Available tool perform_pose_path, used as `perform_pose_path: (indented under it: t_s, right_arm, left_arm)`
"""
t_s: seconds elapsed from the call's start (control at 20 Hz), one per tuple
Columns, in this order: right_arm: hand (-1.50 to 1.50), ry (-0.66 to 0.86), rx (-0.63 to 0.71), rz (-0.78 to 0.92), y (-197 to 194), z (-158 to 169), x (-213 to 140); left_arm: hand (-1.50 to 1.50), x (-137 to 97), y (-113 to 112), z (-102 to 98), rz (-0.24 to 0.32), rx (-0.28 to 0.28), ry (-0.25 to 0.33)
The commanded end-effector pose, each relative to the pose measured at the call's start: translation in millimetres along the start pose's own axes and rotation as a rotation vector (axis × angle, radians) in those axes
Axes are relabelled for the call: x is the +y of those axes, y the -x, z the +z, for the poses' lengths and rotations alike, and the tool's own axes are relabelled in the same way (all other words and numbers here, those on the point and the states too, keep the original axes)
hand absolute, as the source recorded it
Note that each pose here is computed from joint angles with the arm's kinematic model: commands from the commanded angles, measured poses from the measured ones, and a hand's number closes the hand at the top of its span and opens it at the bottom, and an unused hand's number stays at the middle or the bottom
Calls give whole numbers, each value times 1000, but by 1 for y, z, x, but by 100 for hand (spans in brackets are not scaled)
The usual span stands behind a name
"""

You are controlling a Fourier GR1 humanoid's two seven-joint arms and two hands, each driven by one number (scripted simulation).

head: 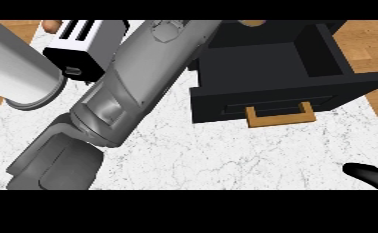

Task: Pick up the can, place it into the drawer and close the drawer

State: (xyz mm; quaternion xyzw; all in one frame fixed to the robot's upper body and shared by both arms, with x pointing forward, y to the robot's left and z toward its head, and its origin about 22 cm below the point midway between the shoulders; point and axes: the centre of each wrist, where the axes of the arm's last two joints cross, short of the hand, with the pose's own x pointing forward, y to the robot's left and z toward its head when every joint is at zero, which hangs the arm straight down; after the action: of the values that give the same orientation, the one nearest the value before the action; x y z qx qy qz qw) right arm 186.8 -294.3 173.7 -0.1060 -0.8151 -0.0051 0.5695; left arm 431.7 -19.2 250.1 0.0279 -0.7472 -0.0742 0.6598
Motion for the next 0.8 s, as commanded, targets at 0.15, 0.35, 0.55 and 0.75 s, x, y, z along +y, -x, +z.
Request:
perform_pose_path:
  t_s: [0.15, 0.35, 0.55, 0.75]
  right_arm:
    - [-150, -32, -16, 11, -14, 3, 2]
    - [-150, -61, -59, 116, -13, -9, 7]
    - [-150, -121, -128, 187, -7, -16, 8]
    - [-150, -160, -173, 346, -7, -29, 18]
  left_arm:
    - [-150, 3, 16, -3, -11, -17, -102]
    - [-150, 0, 2, -4, -2, -23, -109]
    - [-150, 0, 6, -2, 54, 4, -119]
    - [-150, 0, -3, -4, 94, 0, -93]
